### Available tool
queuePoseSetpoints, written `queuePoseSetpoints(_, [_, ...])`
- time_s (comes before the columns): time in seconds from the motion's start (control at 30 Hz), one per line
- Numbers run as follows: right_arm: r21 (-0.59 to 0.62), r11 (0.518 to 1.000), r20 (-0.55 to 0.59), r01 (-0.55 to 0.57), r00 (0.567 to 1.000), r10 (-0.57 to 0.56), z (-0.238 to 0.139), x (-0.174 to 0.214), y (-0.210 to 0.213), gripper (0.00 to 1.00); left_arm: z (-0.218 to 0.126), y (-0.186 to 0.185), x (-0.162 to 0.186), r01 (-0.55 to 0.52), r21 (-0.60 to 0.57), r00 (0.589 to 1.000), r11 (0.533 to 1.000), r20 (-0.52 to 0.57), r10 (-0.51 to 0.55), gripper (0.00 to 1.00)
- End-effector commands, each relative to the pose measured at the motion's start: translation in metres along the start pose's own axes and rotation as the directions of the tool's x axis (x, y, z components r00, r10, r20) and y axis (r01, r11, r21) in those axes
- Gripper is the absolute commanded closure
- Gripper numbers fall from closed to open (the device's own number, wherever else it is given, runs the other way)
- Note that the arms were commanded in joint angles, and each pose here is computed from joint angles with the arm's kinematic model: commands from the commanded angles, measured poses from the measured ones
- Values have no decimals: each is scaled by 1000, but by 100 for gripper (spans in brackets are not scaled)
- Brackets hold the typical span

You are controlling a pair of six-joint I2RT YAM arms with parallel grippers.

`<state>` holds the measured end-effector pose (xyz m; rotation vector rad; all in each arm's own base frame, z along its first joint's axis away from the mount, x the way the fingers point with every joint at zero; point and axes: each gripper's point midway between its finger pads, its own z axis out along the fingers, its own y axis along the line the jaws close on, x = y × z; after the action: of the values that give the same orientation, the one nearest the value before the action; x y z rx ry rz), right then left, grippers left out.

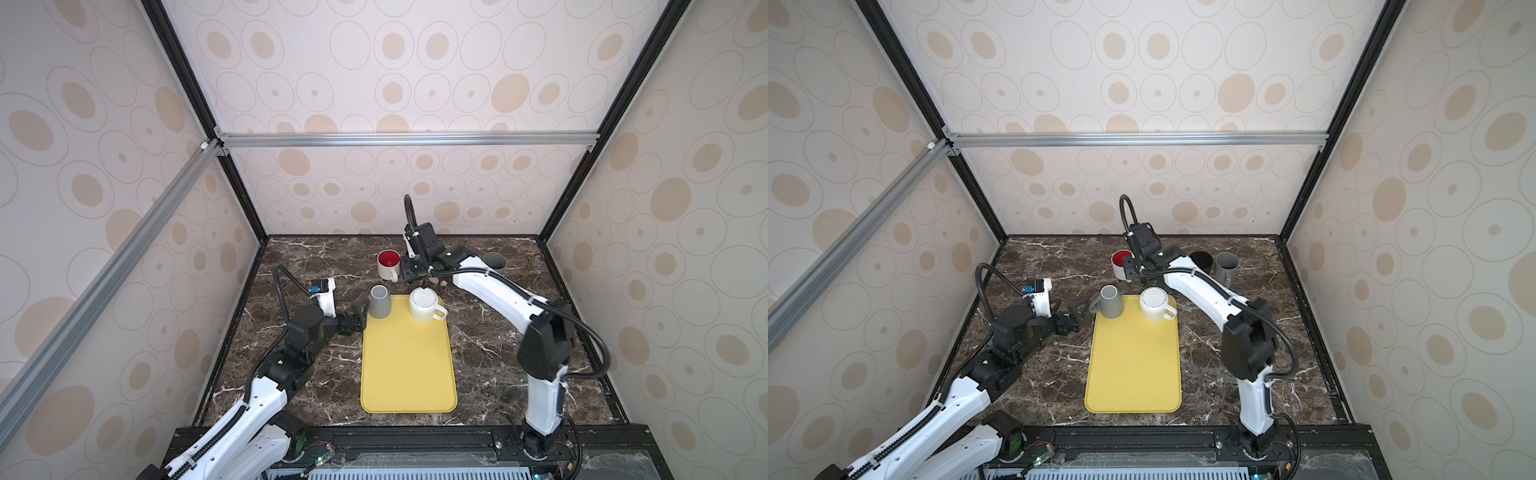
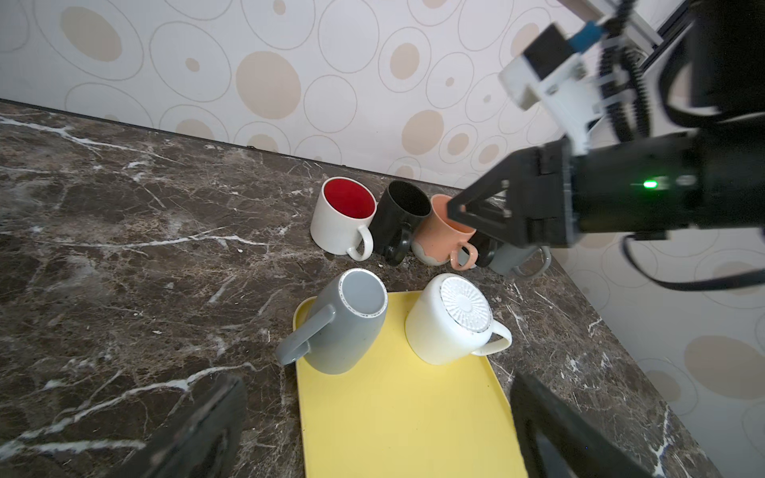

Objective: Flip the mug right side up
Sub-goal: 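Open the right gripper and draw it back toward the tray, then lower the right gripper onto the upside-down white mug's handle and close it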

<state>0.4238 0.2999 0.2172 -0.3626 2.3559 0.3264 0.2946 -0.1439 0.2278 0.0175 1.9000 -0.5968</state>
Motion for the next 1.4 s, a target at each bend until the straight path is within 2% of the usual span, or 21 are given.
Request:
queuePoseSetpoints(0.0, [-71, 991, 1, 113, 994, -114, -15, 26, -10, 57, 3, -10, -6, -16, 53, 1000, 998, 7, 15, 0])
queuePoseSetpoints(0.03, [-97, 984, -7, 151, 988, -153, -18, 37, -11, 55, 4, -11, -4, -14, 60, 1000, 998, 1, 14, 0])
queuePoseSetpoints(0.13, [-60, 975, -9, 212, 977, -213, -23, 65, -29, 50, 7, -12, -1, -2, 72, 1000, 997, -2, 2, 0])
queuePoseSetpoints(0.33, [-38, 958, 56, 283, 958, -280, -44, 80, -41, 46, 10, -13, 5, 24, 95, 1000, 995, -6, -23, 0])
queuePoseSetpoints(0.53, [-11, 939, -68, 344, 936, -344, -38, 91, -53, 53, 6, -13, 9, 30, 102, 999, 994, -13, -29, 0])
queuePoseSetpoints(0.67, [7, 904, -194, 427, 888, -418, -22, 105, -66, 56, 4, -12, 9, 28, 99, 1000, 995, -11, -27, 0])
queuePoseSetpoints(0.73, [-24, 897, -233, 442, 870, -435, -16, 112, -68, 56, 3, -12, 9, 28, 100, 1000, 995, -8, -28, 0])
queuePoseSetpoints(1.07, [-151, 869, -277, 471, 824, -495, -7, 136, -58, 56, 4, -12, 12, 32, 103, 999, 994, -13, -31, 0])
queuePoseSetpoints(1.37, [-109, 865, -327, 489, 805, -496, 4, 142, -72, 57, 4, -13, 11, 31, 107, 999, 994, -12, -30, 0])
